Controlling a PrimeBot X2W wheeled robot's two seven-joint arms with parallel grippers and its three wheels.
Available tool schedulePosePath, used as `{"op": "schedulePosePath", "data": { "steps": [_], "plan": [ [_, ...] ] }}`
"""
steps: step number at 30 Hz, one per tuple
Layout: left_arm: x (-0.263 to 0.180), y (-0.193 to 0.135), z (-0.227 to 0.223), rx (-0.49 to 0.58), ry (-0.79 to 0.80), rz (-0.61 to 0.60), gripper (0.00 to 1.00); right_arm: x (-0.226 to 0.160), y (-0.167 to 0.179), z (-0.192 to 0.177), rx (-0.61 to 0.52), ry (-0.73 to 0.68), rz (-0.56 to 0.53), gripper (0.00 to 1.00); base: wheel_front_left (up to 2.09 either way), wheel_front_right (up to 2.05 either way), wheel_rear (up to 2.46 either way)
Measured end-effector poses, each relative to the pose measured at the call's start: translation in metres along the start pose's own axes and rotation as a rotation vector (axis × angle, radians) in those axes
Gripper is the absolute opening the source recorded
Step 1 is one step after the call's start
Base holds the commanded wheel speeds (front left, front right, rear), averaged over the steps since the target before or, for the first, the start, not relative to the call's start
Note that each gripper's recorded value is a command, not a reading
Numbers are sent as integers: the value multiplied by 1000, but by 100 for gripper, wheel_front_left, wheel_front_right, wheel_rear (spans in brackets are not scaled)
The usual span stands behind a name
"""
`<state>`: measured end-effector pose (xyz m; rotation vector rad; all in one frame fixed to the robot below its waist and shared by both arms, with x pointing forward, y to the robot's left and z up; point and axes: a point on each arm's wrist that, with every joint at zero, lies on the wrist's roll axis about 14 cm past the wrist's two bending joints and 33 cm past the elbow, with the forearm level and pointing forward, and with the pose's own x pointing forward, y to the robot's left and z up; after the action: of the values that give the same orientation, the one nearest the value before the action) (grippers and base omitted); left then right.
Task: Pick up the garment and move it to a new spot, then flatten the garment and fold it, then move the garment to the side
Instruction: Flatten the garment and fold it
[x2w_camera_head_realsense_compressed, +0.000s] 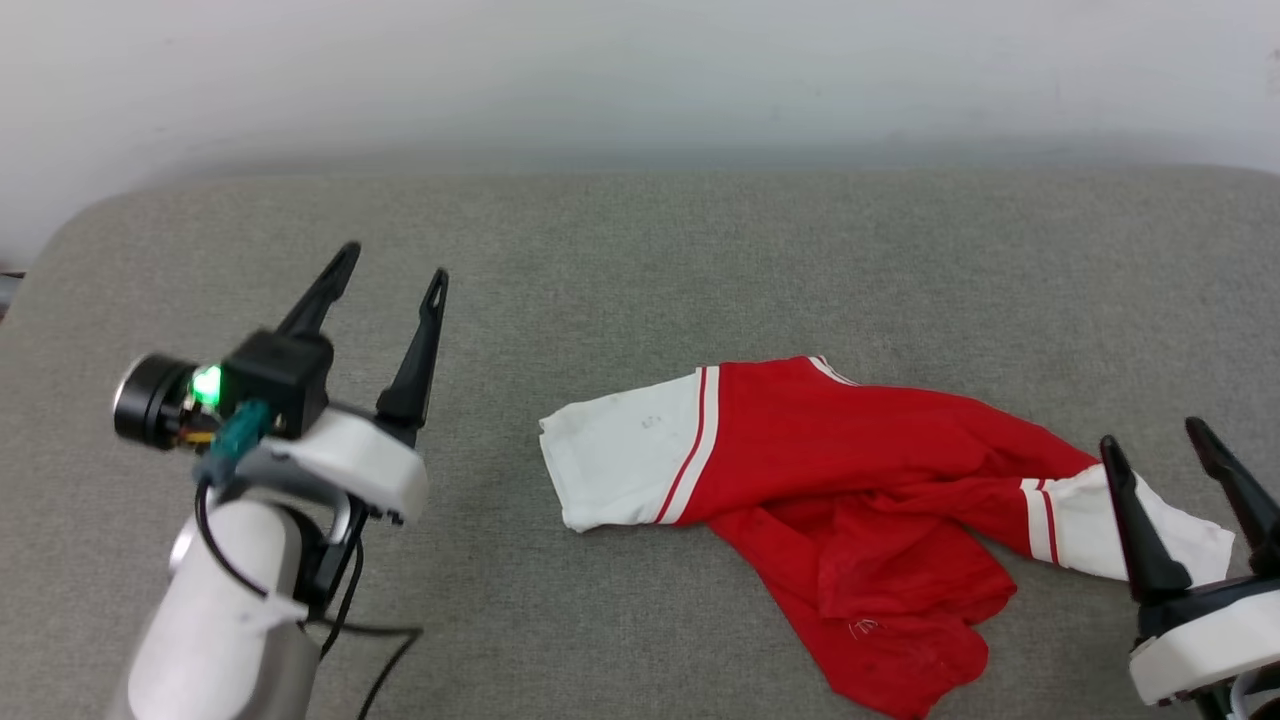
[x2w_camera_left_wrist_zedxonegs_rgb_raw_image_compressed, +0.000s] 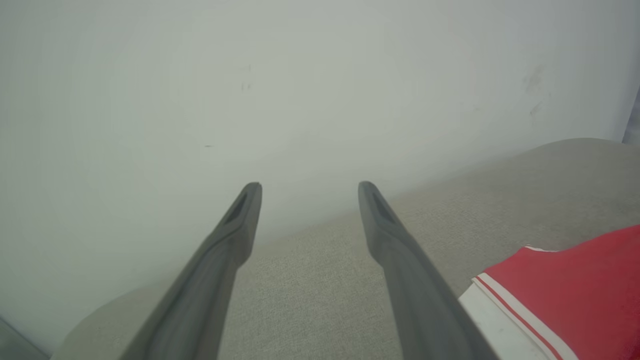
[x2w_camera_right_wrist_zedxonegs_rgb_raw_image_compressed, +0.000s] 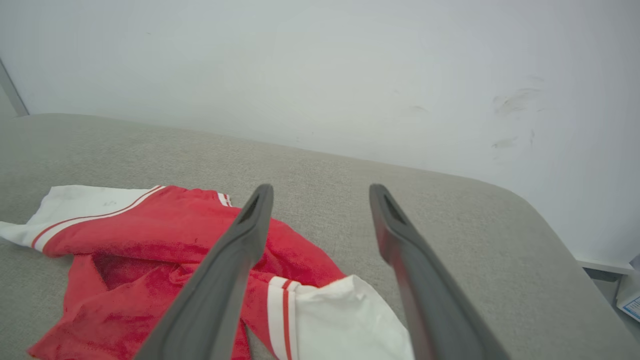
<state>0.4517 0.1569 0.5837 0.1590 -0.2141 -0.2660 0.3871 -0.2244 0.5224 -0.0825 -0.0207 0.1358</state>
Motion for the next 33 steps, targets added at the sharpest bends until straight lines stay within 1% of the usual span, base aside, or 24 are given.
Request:
{"op": "schedulePosePath", "data": {
  "steps": [3, 7, 11, 13, 15, 16, 18, 20, 23, 28, 33],
  "plan": [
    [20, -6, -3, -3, 60, -58, 100, -2, 13, 0, 13, 5, 14, 100, 0, 0, 0],
    [40, -27, -18, -23, 195, -184, 100, -2, 20, -4, 12, 23, 24, 100, 0, 0, 0],
    [47, -44, -46, -26, 406, -296, 100, -1, 22, -11, 20, 47, 24, 100, 0, 0, 0],
    [44, -53, -66, -40, 538, -350, 100, 1, 21, -14, 16, 55, 21, 100, 0, 0, 0],
    [40, -60, -82, 2, 645, -405, 100, 2, 21, -18, 16, 65, 21, 100, 0, 0, 0],
    [39, -62, -87, 12, 684, -426, 100, 3, 20, -20, 16, 69, 18, 100, 0, 0, 0],
    [35, -73, -100, -5, 765, -477, 100, 5, 17, -23, 17, 76, 11, 100, 0, 0, 0],
    [28, -83, -115, 9, 850, -525, 100, 7, 16, -27, 17, 83, 7, 100, 0, 0, 0],
    [18, -86, -138, 28, 963, -560, 100, 11, 15, -33, 18, 94, 5, 100, 0, 0, 0],
    [3, -96, -172, 58, 1084, -623, 100, 18, 12, -40, 15, 106, 1, 100, 0, 0, 0],
    [-8, -99, -198, 72, 1166, -649, 100, 24, 12, -50, 18, 124, 5, 100, 0, 0, 0]
  ]
}}
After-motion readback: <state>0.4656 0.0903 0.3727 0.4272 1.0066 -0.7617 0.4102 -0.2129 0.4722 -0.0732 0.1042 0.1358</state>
